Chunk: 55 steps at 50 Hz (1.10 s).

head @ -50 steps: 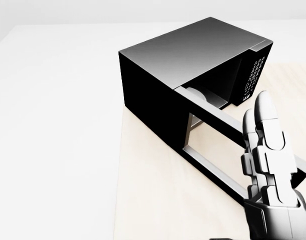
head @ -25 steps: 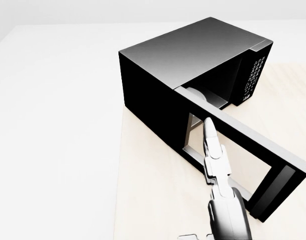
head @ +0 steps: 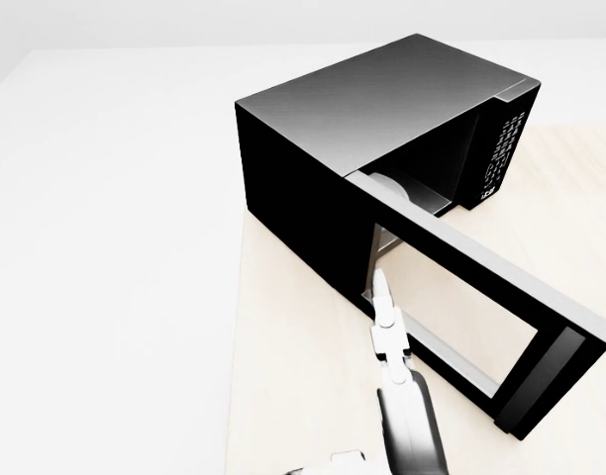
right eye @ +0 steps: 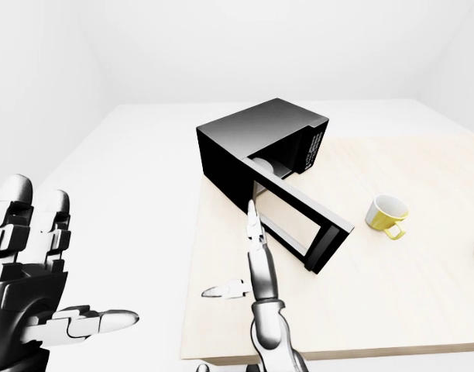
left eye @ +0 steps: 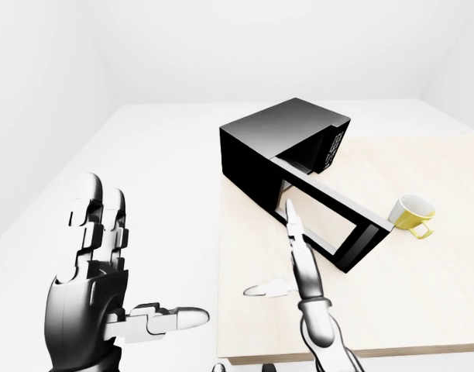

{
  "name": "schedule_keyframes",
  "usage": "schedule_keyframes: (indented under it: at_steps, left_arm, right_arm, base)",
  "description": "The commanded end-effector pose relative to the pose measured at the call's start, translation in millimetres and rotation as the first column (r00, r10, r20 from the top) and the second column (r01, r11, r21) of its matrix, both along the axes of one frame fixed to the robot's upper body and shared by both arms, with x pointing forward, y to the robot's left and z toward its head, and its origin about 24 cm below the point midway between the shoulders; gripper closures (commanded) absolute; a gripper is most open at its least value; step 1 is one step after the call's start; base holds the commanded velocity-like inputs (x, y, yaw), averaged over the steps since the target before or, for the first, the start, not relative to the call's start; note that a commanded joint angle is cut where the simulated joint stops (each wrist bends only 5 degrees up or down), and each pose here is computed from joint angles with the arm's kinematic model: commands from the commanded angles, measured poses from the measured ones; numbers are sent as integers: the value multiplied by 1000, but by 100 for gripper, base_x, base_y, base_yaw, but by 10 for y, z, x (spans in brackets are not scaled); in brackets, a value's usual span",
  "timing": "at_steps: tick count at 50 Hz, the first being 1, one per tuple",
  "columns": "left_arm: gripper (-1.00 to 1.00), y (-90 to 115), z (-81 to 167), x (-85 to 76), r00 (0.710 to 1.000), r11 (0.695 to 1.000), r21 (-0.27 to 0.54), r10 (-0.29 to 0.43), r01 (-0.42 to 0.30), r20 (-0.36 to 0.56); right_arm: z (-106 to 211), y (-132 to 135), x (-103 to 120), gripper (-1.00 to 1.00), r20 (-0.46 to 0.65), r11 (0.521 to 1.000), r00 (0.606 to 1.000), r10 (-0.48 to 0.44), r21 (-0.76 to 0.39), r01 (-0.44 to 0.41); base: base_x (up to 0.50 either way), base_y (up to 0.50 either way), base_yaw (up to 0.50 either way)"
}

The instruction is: Close the microwave.

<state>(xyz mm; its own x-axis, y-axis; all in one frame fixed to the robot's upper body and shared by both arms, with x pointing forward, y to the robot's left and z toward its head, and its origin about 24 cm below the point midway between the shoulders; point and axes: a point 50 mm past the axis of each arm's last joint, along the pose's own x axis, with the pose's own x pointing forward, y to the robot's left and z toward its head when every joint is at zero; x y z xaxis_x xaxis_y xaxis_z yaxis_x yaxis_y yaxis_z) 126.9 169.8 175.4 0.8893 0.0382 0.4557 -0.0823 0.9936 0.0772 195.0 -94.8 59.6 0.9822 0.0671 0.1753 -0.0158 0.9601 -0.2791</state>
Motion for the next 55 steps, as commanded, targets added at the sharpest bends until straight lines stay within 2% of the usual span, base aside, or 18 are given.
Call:
schedule_keyframes:
  at_steps: [1,31,55]
  left_arm:
    - [-100,-5,-2,-3,1000,1000,1,-3,3,0]
    - [-100,-5,-2,4,1000,1000,3,-2,2,-3]
    - [-100,-21,-7,0,1000,1000,5,-6,6,-5]
  right_arm:
    - [-246,-15,108,-100,-91,999,995,-41,-32,39]
    - [-338,-11,151,-100,-127,998,991,-53,-47,47]
    - [-118,-16,276,-100,-36,998,998,-56,-21,56]
  base:
    - [0,0,0]
    - [0,0,0]
    - [0,0,0]
